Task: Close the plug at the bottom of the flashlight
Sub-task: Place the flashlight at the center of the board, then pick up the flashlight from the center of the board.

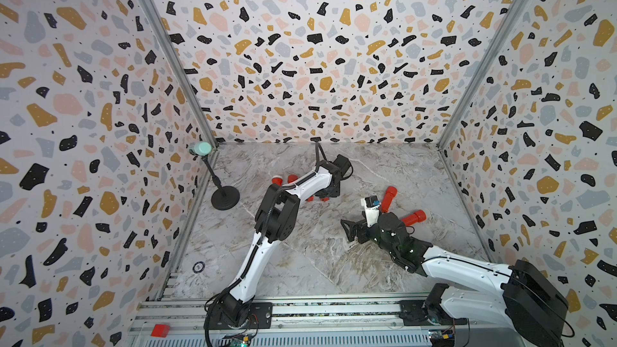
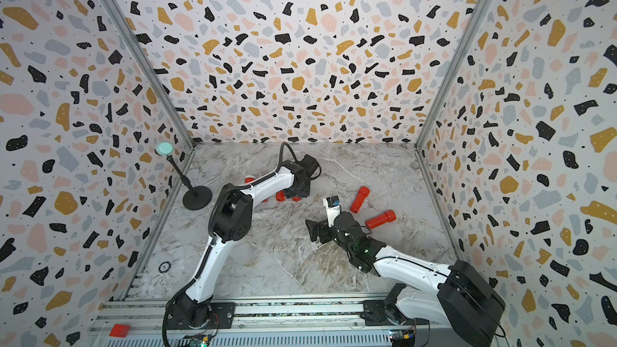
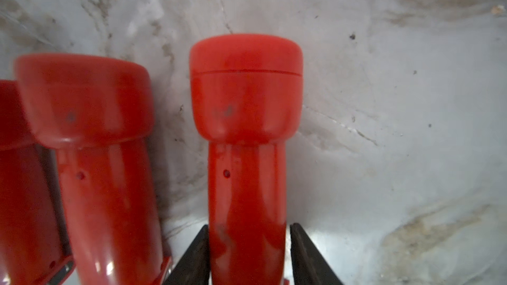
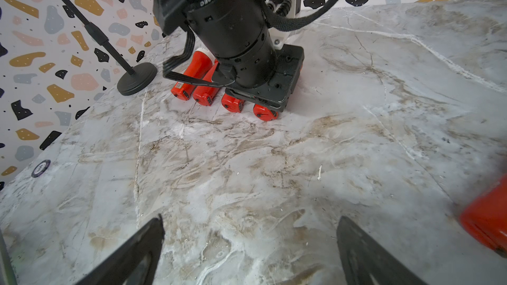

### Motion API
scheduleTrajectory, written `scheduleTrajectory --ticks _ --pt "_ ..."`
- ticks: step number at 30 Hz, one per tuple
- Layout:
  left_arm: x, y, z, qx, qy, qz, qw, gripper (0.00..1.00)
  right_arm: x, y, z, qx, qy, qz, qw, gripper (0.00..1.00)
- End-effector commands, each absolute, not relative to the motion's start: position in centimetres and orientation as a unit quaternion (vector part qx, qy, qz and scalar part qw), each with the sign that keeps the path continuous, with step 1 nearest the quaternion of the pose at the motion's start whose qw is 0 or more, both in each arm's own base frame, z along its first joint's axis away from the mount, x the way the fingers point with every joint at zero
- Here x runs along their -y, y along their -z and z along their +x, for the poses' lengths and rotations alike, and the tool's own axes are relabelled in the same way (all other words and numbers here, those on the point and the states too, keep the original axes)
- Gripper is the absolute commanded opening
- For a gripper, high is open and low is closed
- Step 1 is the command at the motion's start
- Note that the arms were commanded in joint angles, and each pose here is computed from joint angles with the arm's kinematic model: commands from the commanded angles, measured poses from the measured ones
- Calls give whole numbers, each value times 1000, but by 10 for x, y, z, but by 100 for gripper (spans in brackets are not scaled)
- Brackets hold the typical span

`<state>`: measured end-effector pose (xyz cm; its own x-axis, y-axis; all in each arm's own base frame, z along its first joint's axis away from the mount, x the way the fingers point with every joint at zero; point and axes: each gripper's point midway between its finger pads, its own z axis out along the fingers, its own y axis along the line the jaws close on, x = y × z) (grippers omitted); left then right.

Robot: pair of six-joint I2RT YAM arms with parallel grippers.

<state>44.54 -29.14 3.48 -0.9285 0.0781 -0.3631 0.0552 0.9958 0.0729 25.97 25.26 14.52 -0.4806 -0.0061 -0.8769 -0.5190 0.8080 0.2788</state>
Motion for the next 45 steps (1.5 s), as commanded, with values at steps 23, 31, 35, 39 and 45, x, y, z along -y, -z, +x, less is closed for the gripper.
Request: scheduleTrajectory --ticks 23,31,35,39,45 --pt "319 -131 445 -965 37 36 258 74 -224 -171 265 -801 -243 -100 538 100" --pt "333 -146 436 -958 76 46 273 81 -183 -179 274 -800 -207 -27 563 100" --pt "345 -151 429 -952 97 62 285 91 -149 -172 284 -808 -196 37 554 99" --pt "360 -156 420 -943 115 84 300 96 -105 -152 295 -823 -184 123 523 100" --pt "381 -161 407 -931 128 117 321 100 -72 -127 299 -837 -180 197 477 100"
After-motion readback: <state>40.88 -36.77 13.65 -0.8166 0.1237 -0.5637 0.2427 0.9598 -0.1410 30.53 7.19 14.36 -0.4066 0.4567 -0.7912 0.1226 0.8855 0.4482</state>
